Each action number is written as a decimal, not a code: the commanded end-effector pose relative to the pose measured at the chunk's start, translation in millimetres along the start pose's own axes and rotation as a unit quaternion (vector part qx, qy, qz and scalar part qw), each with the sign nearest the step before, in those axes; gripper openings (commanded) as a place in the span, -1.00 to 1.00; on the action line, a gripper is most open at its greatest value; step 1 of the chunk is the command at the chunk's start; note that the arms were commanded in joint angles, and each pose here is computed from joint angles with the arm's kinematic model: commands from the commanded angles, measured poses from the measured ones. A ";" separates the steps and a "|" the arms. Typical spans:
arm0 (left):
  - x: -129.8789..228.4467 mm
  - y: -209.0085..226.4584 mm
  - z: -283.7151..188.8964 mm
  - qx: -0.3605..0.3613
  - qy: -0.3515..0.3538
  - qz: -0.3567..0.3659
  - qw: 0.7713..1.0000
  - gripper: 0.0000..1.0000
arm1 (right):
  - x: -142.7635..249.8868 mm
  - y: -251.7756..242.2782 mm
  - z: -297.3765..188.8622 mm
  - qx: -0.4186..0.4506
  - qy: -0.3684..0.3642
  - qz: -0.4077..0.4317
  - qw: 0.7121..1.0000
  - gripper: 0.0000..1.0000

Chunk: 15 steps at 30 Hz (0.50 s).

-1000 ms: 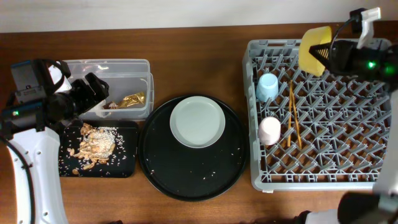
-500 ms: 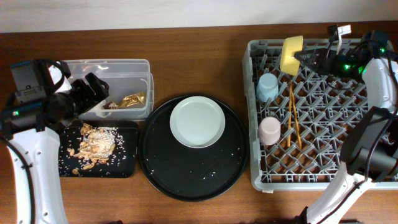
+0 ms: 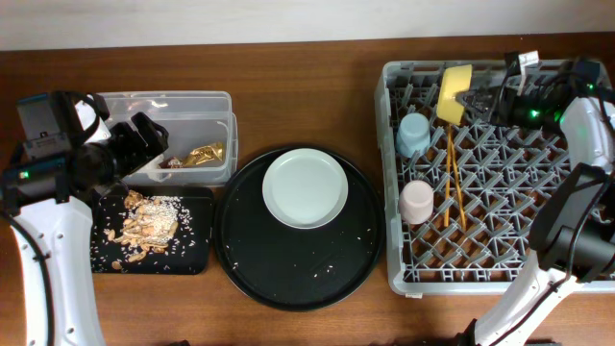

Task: Sort waste into correct bins and load items into the dishwasher rack
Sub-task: 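Carry the yellow bowl with the right gripper to the rack's back corner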

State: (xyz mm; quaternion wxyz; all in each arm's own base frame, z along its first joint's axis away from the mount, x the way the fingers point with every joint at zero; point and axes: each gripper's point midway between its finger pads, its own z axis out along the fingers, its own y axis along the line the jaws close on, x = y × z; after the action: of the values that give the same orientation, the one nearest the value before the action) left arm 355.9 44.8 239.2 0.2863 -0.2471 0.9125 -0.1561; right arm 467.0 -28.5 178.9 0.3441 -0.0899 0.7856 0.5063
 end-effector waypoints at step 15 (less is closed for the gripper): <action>-0.9 1.7 0.0 -0.002 -0.002 0.005 1.000 0.99 | 47.4 -31.9 -64.2 0.080 0.009 0.242 0.967 -0.91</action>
State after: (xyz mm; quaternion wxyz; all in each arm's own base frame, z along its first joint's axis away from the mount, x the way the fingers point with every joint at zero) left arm 355.9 44.8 239.3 0.2865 -0.2468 0.9125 -0.1560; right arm 420.2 -92.1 146.3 0.2211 0.1244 0.8233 0.5077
